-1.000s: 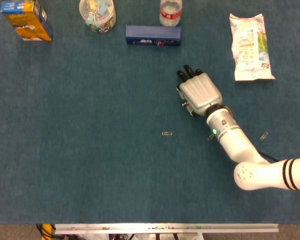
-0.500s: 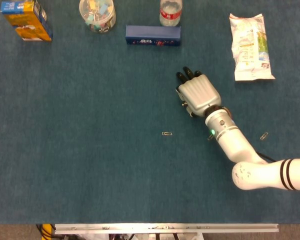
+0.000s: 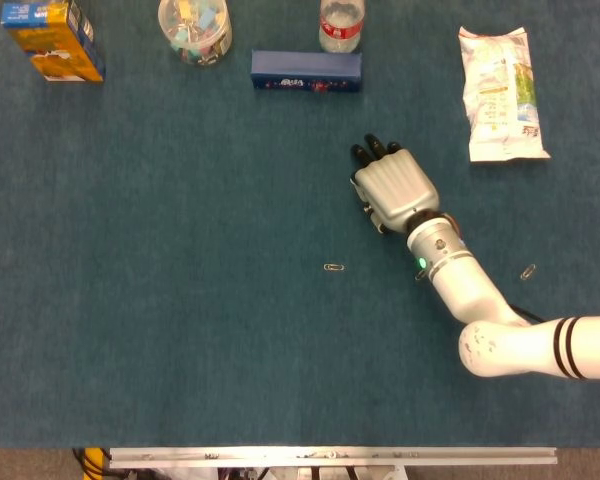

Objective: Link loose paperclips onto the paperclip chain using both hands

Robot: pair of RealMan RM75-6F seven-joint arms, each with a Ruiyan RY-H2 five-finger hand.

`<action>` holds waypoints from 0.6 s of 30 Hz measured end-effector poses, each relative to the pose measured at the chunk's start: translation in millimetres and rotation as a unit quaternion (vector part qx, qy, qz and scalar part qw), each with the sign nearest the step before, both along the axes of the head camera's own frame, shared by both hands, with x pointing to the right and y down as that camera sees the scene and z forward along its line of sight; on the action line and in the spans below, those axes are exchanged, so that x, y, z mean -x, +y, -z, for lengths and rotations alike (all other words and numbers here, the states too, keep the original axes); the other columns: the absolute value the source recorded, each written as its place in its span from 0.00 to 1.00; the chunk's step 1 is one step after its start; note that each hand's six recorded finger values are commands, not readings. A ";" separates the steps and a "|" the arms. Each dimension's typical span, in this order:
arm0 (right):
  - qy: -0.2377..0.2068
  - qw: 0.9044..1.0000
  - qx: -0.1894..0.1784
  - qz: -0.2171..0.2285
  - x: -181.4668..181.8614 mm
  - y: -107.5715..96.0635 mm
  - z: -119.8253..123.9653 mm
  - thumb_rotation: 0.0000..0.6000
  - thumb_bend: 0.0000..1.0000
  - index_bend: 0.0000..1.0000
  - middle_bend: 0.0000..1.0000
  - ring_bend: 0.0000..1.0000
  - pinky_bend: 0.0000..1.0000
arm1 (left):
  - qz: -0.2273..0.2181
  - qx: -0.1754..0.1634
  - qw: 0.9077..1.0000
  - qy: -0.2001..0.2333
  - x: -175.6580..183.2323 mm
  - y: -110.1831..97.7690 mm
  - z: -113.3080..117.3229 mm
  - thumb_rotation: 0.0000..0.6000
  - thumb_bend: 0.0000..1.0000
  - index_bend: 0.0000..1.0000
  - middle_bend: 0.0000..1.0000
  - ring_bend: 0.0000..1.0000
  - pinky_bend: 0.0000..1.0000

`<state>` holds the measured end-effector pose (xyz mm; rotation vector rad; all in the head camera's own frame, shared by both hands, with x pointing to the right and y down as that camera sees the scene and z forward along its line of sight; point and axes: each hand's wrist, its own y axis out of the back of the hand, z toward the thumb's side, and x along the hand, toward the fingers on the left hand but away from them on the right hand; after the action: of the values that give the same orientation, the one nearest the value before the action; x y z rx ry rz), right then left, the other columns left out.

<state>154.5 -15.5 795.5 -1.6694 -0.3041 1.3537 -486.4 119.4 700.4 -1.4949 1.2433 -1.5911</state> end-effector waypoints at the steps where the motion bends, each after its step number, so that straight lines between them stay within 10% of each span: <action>1: 0.000 1.000 0.000 0.000 0.2 -0.1 -0.1 1.00 0.29 0.51 0.14 0.05 0.21 | 0.000 0.000 1.000 0.000 0.0 0.1 0.0 1.00 0.27 0.35 0.10 0.05 0.01; 18: 0.002 1.000 0.001 -0.001 1.6 -0.9 -2.8 1.00 0.30 0.52 0.14 0.05 0.21 | 0.002 0.002 1.000 0.002 1.0 1.5 -1.1 1.00 0.27 0.35 0.10 0.05 0.01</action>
<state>152.9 -16.5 798.2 -1.6678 -0.3023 1.3577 -487.5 120.9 701.6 -1.4990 1.2463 -1.5942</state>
